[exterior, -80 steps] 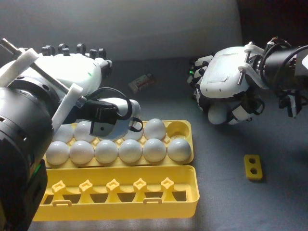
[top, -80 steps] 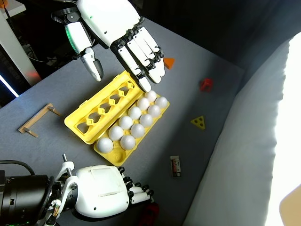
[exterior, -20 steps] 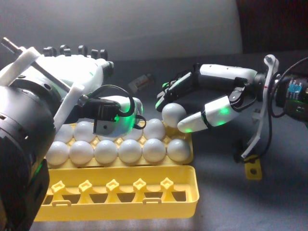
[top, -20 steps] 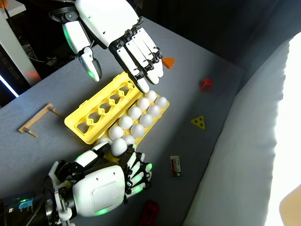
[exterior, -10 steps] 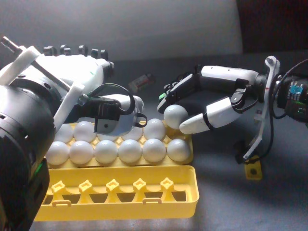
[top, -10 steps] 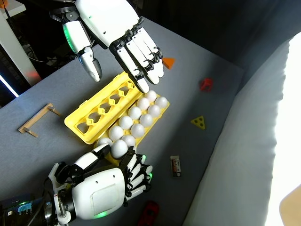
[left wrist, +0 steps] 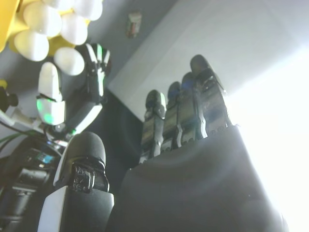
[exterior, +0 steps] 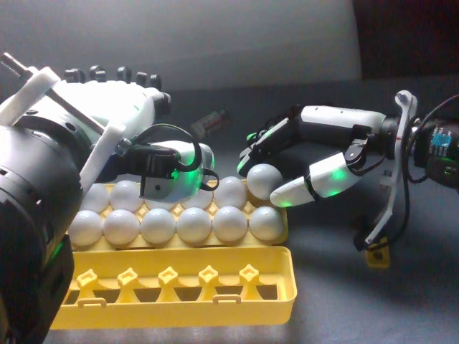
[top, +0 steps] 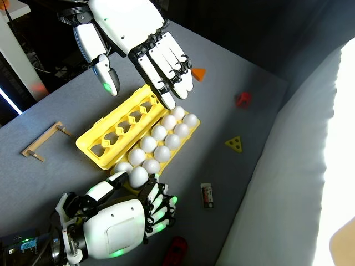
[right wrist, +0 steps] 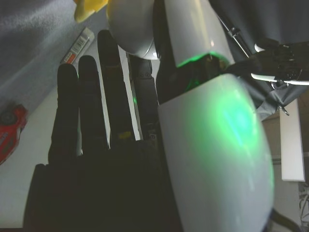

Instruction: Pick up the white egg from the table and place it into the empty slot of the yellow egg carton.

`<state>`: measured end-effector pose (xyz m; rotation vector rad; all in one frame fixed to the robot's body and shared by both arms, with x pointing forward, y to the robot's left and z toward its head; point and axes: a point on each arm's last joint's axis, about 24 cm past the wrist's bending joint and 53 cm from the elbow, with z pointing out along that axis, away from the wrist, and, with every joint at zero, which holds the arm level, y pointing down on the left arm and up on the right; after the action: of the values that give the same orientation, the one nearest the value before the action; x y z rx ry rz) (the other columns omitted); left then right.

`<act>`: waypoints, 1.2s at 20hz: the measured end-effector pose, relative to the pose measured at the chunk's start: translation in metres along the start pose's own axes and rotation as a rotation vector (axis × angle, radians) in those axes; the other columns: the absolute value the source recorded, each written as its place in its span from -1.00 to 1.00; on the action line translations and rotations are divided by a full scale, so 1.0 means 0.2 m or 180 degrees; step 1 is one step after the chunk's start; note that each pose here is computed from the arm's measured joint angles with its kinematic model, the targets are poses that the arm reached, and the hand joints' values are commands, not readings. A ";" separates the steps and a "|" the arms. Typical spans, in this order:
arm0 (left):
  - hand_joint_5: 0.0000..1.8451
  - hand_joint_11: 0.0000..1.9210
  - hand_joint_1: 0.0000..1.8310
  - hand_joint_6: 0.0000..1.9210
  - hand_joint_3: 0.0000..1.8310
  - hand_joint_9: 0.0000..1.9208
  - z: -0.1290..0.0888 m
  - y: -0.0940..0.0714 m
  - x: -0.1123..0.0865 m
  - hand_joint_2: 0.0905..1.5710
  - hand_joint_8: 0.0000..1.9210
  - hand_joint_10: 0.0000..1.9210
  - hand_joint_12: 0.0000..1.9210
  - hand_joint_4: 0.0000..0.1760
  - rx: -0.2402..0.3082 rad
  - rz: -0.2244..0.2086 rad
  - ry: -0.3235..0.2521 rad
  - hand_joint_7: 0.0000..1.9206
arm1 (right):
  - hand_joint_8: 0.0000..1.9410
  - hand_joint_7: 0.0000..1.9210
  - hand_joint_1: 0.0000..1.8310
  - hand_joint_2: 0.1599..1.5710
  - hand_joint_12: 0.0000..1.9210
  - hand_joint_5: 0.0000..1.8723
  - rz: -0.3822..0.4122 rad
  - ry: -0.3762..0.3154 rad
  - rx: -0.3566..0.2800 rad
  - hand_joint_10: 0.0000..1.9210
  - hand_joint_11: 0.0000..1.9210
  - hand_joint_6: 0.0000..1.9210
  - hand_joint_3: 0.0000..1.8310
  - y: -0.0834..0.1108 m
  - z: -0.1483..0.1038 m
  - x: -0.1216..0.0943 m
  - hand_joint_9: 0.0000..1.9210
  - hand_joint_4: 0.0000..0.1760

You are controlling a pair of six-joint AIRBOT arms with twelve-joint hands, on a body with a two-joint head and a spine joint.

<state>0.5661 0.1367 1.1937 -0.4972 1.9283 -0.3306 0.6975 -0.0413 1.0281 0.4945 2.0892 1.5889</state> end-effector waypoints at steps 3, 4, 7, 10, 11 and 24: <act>-0.87 -1.00 -0.94 -1.00 -1.00 -0.98 0.00 0.00 0.00 0.76 -1.00 -1.00 -0.48 -0.55 0.0000 0.0000 0.0000 -0.96 | -0.99 -0.38 0.25 0.36 -0.39 0.04 -0.0003 0.0010 0.0006 -0.98 -1.00 0.07 -1.00 0.00 0.00 0.01 -0.71 -1.00; -0.88 -1.00 -0.93 -1.00 -1.00 -0.98 0.00 0.00 0.00 0.76 -1.00 -1.00 -0.48 -0.55 0.0002 0.0001 0.0001 -0.96 | -0.99 -0.38 0.25 0.36 -0.39 0.04 0.0008 0.0012 0.0004 -0.98 -1.00 0.07 -1.00 0.00 0.01 0.01 -0.71 -1.00; -0.88 -1.00 -0.89 -1.00 -1.00 -0.98 0.00 0.00 0.00 0.75 -1.00 -1.00 -0.50 -0.56 0.0000 0.0001 0.0000 -0.97 | -1.00 -0.39 0.22 0.38 -0.34 -0.01 0.0083 0.0017 0.0023 -0.98 -1.00 0.15 -0.99 -0.03 -0.01 0.02 -0.71 -1.00; -0.88 -1.00 -0.89 -1.00 -1.00 -0.98 0.00 0.00 0.00 0.74 -1.00 -1.00 -0.50 -0.55 0.0001 0.0000 0.0002 -0.97 | -1.00 -0.39 0.21 0.41 -0.27 -0.04 0.0172 0.0017 0.0039 -0.98 -1.00 0.17 -0.99 -0.04 -0.01 0.02 -0.70 -1.00; -0.88 -1.00 -0.89 -1.00 -1.00 -0.98 0.00 0.00 0.00 0.73 -1.00 -1.00 -0.48 -0.55 0.0002 0.0001 0.0001 -0.97 | -1.00 -0.40 0.18 0.42 -0.26 -0.07 0.0180 0.0018 0.0038 -0.98 -1.00 0.20 -0.99 -0.04 -0.01 0.02 -0.71 -1.00; -0.89 -1.00 -0.92 -1.00 -1.00 -0.98 0.00 0.00 0.01 0.73 -1.00 -1.00 -0.47 -0.56 -0.0010 -0.0007 0.0020 -0.98 | -1.00 -0.77 -0.14 0.05 -0.25 -0.73 0.0187 -0.0001 0.0003 -1.00 -1.00 -0.91 -1.00 -0.03 0.00 0.01 -0.79 -1.00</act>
<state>0.5654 0.1364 1.1922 -0.5008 1.9350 -0.3309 0.6956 -0.0428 1.0224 0.5612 2.0931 1.6205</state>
